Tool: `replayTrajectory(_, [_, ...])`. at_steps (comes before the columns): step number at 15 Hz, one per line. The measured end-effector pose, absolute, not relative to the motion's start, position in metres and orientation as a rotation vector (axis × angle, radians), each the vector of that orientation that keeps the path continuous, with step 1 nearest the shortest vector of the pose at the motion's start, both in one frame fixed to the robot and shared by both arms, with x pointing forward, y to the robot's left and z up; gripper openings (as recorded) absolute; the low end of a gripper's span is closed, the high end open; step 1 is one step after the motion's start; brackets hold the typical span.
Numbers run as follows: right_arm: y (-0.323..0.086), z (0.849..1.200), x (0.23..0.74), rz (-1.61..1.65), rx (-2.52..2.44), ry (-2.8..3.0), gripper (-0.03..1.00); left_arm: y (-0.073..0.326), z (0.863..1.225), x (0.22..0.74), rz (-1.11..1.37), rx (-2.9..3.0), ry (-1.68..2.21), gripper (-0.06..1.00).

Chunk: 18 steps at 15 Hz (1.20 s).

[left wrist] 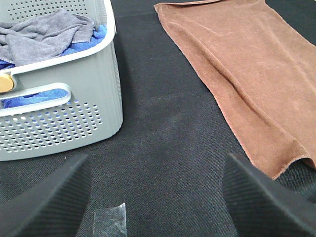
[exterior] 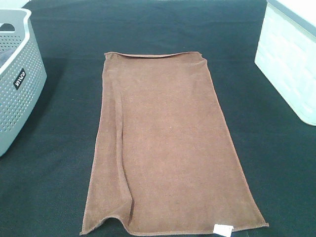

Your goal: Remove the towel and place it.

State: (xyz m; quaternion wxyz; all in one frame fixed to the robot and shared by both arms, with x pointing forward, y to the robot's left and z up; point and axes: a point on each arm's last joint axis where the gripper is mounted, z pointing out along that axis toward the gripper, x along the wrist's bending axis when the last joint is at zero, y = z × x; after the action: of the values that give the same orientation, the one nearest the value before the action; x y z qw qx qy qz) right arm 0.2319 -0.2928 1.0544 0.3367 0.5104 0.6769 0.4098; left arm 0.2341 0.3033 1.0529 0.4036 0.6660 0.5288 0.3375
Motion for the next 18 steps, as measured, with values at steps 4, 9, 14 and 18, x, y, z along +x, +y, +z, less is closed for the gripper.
replayTrajectory(4, [-0.2928, 1.0544, 0.2319, 1.068, 1.331, 1.765, 0.52, 0.3032, 1.0528, 0.2343, 0.855, 1.684, 1.333, 0.7])
replayTrajectory(9, [-0.2928, 1.0544, 0.2319, 1.068, 1.331, 1.765, 0.52, 0.3031, 1.0528, 0.2342, 0.869, 1.67, 1.356, 0.7])
replayTrajectory(14, [-0.2928, 1.0544, 0.2319, 1.068, 1.331, 1.765, 0.52, 0.3023, 1.0528, 0.2338, 0.964, 1.576, 1.51, 0.7])
replayTrajectory(18, [-0.2928, 1.0544, 0.2319, 1.068, 1.331, 1.765, 0.52, 0.3023, 1.0528, 0.2338, 0.967, 1.573, 1.514, 0.7])
